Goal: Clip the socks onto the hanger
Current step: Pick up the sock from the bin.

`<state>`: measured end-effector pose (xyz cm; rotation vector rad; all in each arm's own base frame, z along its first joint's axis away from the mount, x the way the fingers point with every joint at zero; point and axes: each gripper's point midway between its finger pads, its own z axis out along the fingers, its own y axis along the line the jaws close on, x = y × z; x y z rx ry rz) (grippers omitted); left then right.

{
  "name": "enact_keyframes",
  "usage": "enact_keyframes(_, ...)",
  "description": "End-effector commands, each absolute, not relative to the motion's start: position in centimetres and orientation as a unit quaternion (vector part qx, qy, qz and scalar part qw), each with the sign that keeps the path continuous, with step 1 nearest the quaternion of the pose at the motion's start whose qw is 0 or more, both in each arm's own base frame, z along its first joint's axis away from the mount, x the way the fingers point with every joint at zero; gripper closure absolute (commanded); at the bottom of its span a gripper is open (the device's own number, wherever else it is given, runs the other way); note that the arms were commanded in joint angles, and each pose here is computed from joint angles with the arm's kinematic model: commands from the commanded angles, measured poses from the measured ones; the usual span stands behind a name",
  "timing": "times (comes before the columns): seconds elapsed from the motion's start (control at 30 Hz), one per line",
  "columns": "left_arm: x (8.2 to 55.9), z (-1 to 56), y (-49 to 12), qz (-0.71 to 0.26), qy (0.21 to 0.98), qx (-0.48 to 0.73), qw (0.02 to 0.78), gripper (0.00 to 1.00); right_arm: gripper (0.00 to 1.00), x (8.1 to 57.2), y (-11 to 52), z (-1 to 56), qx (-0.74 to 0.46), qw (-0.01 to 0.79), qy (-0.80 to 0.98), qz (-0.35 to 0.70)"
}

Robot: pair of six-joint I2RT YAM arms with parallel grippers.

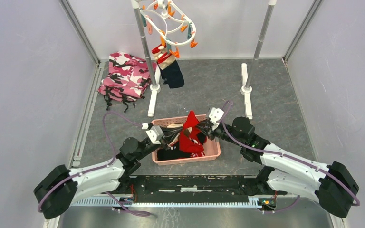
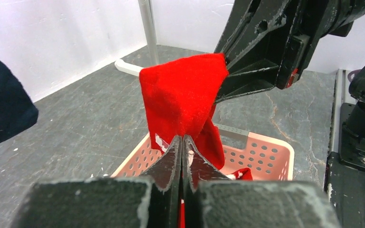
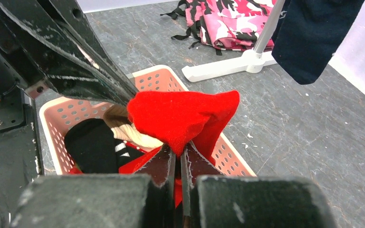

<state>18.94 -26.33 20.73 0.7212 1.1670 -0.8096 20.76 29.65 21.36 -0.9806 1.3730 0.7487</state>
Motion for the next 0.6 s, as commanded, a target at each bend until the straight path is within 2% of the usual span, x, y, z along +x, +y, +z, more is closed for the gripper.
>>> enact_keyframes(0.0,20.6,22.3,-25.7,-0.302,0.555,0.335,0.699,0.98,1.00,22.1,29.1,23.3,-0.409,0.632,0.590,0.292)
enact_keyframes(0.13,22.4,23.2,-24.3,-0.240,0.613,0.325,0.679,0.98,0.96,23.1,28.2,22.0,-0.397,0.628,0.613,0.269)
enact_keyframes(0.27,22.4,23.5,-25.0,-0.238,0.660,0.343,0.625,0.98,0.72,23.6,28.0,21.3,-0.398,0.618,0.626,0.261)
enact_keyframes(0.4,21.2,24.4,-27.1,-0.295,0.685,0.351,0.567,0.98,0.49,24.0,27.2,21.8,-0.400,0.625,0.625,0.243)
enact_keyframes(0.57,20.2,24.7,-27.6,-0.325,0.720,0.331,0.516,0.98,0.36,23.1,26.6,24.7,-0.417,0.661,0.577,0.238)
